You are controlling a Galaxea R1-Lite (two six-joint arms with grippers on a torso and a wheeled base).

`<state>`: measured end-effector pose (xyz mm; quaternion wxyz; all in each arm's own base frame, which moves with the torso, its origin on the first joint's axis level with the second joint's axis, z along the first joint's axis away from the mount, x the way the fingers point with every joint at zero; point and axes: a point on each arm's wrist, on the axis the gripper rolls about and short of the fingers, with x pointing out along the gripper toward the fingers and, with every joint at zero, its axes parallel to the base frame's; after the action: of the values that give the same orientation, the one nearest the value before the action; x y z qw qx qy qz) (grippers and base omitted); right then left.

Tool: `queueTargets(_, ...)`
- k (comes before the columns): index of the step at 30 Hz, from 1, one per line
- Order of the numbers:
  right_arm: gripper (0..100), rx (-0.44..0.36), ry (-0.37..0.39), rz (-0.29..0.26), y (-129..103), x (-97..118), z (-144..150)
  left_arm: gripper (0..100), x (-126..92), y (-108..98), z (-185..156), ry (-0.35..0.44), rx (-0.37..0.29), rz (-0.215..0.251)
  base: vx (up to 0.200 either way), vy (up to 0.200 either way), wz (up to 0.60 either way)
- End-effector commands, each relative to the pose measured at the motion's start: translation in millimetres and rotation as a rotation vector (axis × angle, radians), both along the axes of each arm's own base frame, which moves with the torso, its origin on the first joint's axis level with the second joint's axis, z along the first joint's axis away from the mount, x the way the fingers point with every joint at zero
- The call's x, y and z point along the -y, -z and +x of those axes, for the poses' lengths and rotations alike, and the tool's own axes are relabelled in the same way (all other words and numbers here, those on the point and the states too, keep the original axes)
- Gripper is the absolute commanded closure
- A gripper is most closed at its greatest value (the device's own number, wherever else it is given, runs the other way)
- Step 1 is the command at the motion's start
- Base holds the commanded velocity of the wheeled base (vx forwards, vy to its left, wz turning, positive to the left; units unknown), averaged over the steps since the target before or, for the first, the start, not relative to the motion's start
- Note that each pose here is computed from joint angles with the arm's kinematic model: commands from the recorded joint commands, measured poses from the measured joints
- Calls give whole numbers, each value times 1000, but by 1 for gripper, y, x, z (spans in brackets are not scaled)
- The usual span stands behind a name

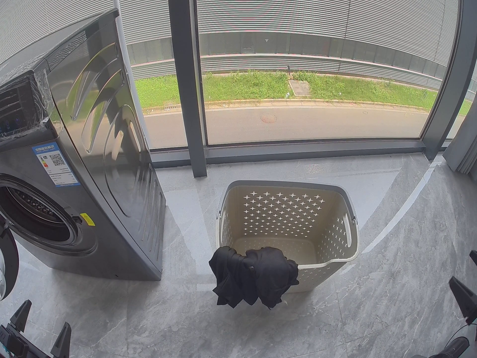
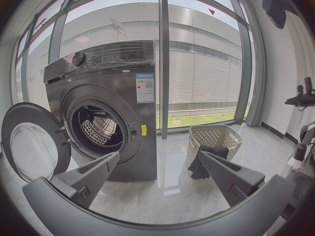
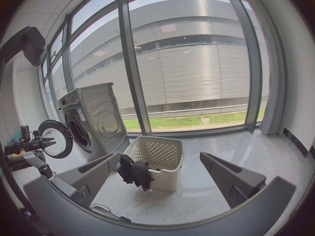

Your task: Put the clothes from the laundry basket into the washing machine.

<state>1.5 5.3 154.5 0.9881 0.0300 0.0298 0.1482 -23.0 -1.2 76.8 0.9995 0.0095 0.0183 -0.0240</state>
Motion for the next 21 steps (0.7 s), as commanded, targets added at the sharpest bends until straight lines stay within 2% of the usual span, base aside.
queueTargets(1,0,-268,-281,-12,-8,-30,109,0,0,5,0,0,-1,0,0,0,0)
queueTargets(4,0,-303,-307,-24,-1,-41,134,0,0,5,0,0,-1,0,0,0,0)
queueTargets(10,0,-381,-282,-34,13,-58,180,0,0,5,0,0,-1,0,0,0,0)
queueTargets(14,0,-391,-312,-29,19,-73,198,0,0,5,0,0,-1,0,0,0,0)
queueTargets(21,0,-418,-322,-64,33,-99,224,0,0,5,0,0,-1,0,0,0,0)
